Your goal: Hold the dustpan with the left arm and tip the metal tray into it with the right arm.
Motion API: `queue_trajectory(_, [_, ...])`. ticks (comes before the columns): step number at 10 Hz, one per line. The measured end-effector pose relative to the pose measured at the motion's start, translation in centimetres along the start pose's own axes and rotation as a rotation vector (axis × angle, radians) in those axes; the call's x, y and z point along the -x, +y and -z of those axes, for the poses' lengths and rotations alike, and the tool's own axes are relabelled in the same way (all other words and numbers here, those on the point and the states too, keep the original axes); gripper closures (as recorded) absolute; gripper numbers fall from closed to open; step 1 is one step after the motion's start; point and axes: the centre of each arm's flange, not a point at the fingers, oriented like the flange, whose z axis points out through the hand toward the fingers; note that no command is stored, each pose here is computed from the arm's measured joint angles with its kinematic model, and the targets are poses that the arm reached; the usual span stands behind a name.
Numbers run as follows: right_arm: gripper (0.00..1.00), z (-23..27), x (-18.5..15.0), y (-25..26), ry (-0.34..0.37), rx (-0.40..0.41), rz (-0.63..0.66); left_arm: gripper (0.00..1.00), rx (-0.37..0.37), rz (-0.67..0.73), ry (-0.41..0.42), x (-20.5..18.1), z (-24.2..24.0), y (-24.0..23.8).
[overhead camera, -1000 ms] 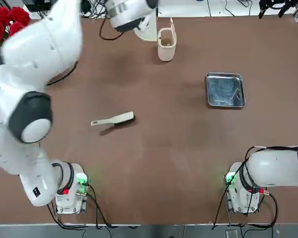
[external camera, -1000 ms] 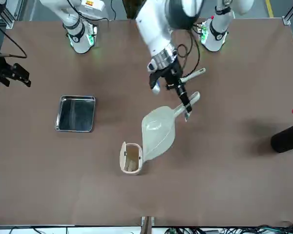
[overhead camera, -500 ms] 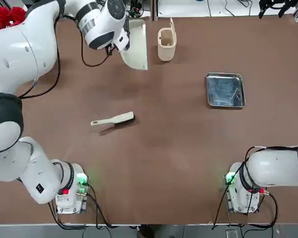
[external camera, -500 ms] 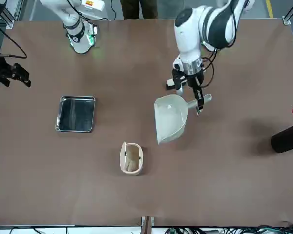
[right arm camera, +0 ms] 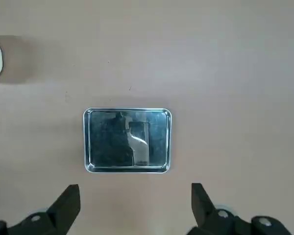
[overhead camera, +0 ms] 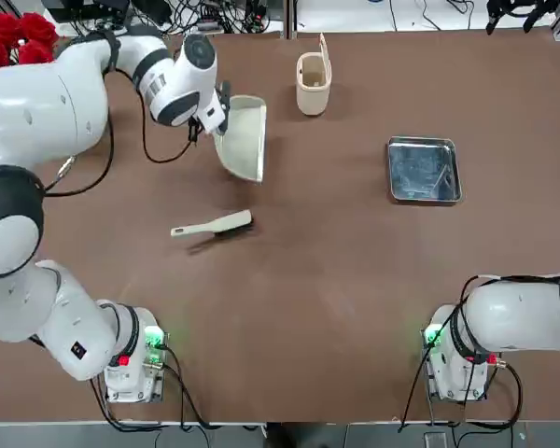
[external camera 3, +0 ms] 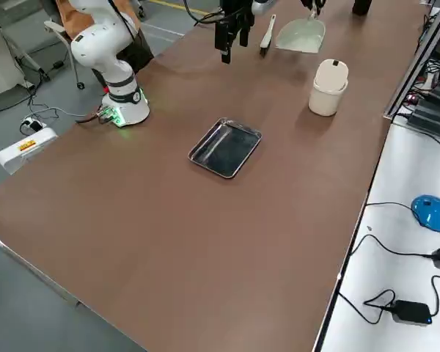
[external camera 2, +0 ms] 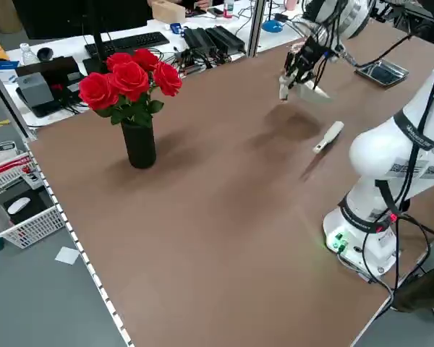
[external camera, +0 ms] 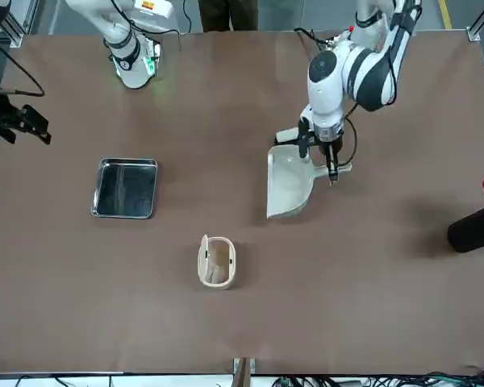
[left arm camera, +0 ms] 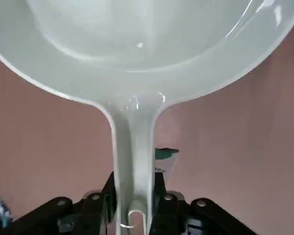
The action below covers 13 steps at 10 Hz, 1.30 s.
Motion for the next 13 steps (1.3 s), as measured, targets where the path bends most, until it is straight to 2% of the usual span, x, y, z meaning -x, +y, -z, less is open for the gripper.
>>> queue_trajectory(7, [0.00,0.0,0.0,0.0,0.004,0.000,0.000,0.68,0.118,-0.055,-0.042,0.5,-7.3,2.4])
queue_trajectory(9, [0.00,0.1,-0.1,0.0,0.007,0.000,0.000,0.68,0.144,0.016,-0.015,-0.2,-8.6,2.6])
queue_trajectory(13, [0.00,0.1,-0.1,0.0,0.011,0.000,0.000,0.67,0.154,0.108,-0.024,-0.8,-9.2,2.9])
